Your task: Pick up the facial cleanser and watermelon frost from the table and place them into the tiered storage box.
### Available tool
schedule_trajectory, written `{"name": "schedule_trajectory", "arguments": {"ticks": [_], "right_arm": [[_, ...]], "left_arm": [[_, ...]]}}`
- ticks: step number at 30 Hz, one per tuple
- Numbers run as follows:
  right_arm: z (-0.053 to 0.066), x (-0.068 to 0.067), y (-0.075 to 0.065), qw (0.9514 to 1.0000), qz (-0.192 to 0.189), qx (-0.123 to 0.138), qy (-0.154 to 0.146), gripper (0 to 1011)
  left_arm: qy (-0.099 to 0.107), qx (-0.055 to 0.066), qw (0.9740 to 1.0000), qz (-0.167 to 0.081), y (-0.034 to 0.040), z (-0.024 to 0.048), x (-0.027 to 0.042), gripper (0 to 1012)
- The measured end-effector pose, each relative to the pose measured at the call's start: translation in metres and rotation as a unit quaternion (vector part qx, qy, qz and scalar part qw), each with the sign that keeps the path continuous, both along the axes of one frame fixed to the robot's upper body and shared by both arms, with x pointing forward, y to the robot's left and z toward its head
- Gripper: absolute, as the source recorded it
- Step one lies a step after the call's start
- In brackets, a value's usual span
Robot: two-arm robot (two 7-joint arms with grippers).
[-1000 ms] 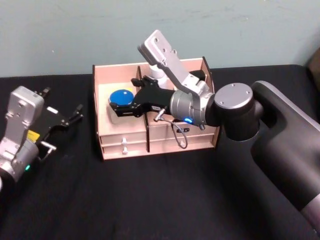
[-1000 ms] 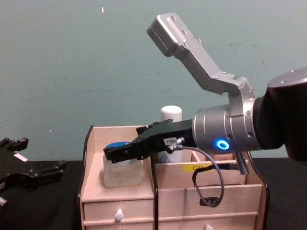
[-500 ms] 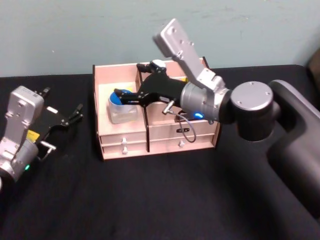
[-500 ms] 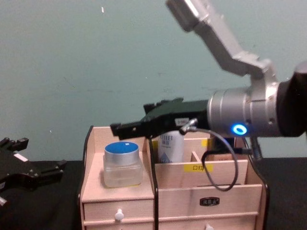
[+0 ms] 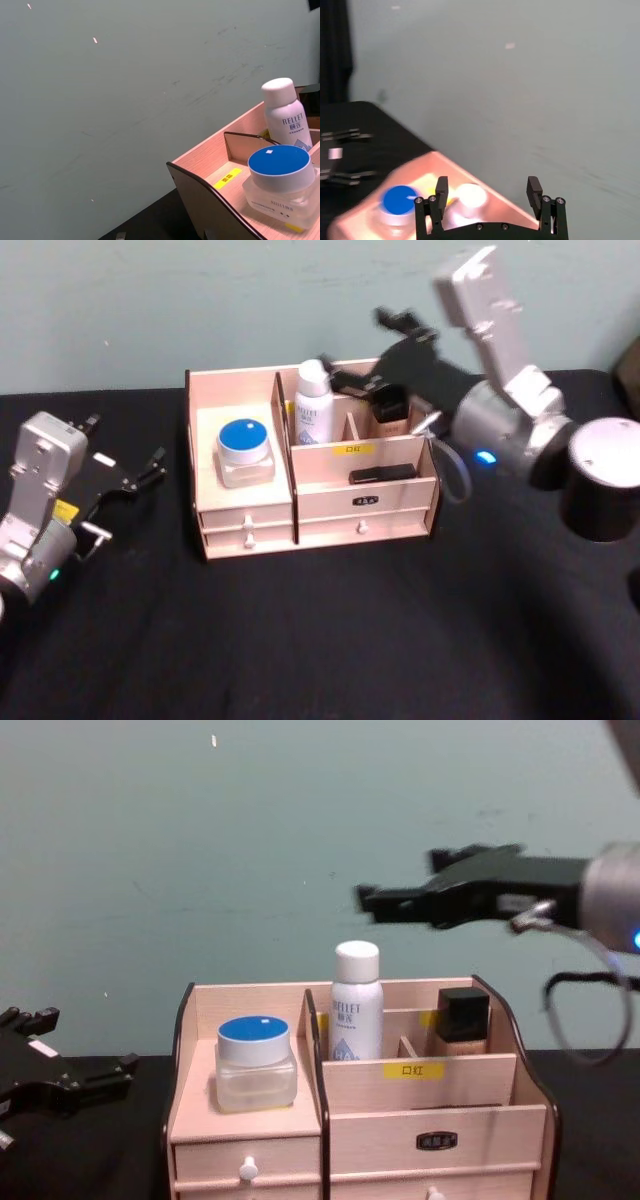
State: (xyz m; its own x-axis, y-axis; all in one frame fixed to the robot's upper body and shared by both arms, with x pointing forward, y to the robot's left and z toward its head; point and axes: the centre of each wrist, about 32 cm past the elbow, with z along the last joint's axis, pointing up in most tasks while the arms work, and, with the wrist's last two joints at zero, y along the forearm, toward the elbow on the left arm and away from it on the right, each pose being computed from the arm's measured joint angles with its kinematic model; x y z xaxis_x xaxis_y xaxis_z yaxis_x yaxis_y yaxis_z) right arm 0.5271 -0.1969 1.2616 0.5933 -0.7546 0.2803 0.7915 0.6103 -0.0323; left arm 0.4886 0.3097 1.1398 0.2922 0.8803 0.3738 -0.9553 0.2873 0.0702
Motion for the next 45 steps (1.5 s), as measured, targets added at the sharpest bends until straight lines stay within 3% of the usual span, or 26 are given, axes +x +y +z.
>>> {"name": "schedule_trajectory", "arguments": {"ticks": [1, 4, 9, 13, 19, 30, 45], "right_arm": [[0.000, 0.000, 0.000, 1.0000, 0.000, 0.000, 0.000, 1002], [0.000, -0.003, -0.020, 0.9989, -0.044, 0.007, -0.014, 1002], [-0.003, -0.002, -0.042, 0.9957, -0.089, 0.008, -0.024, 1002], [-0.010, 0.003, -0.060, 0.9917, -0.127, 0.002, -0.023, 1002], [-0.022, 0.009, -0.078, 0.9871, -0.160, -0.009, -0.013, 1003], [-0.045, 0.017, -0.088, 0.9835, -0.178, -0.023, 0.021, 1003], [-0.044, 0.017, -0.088, 0.9836, -0.178, -0.023, 0.020, 1002]], "left_arm": [[0.000, 0.000, 1.0000, 0.000, 0.0000, 0.0000, 0.0000, 1010], [0.000, 0.000, 1.0000, 0.000, 0.0000, 0.0000, 0.0000, 1010], [0.000, 0.000, 1.0000, 0.000, 0.0000, 0.0000, 0.0000, 1010], [0.000, 0.000, 1.0000, 0.000, 0.0000, 0.0000, 0.0000, 1010], [0.000, 0.000, 1.0000, 0.000, 0.0000, 0.0000, 0.0000, 1010], [0.000, 0.000, 1.0000, 0.000, 0.0000, 0.0000, 0.0000, 1010], [0.000, 0.000, 1.0000, 0.000, 0.0000, 0.0000, 0.0000, 1010]]}}
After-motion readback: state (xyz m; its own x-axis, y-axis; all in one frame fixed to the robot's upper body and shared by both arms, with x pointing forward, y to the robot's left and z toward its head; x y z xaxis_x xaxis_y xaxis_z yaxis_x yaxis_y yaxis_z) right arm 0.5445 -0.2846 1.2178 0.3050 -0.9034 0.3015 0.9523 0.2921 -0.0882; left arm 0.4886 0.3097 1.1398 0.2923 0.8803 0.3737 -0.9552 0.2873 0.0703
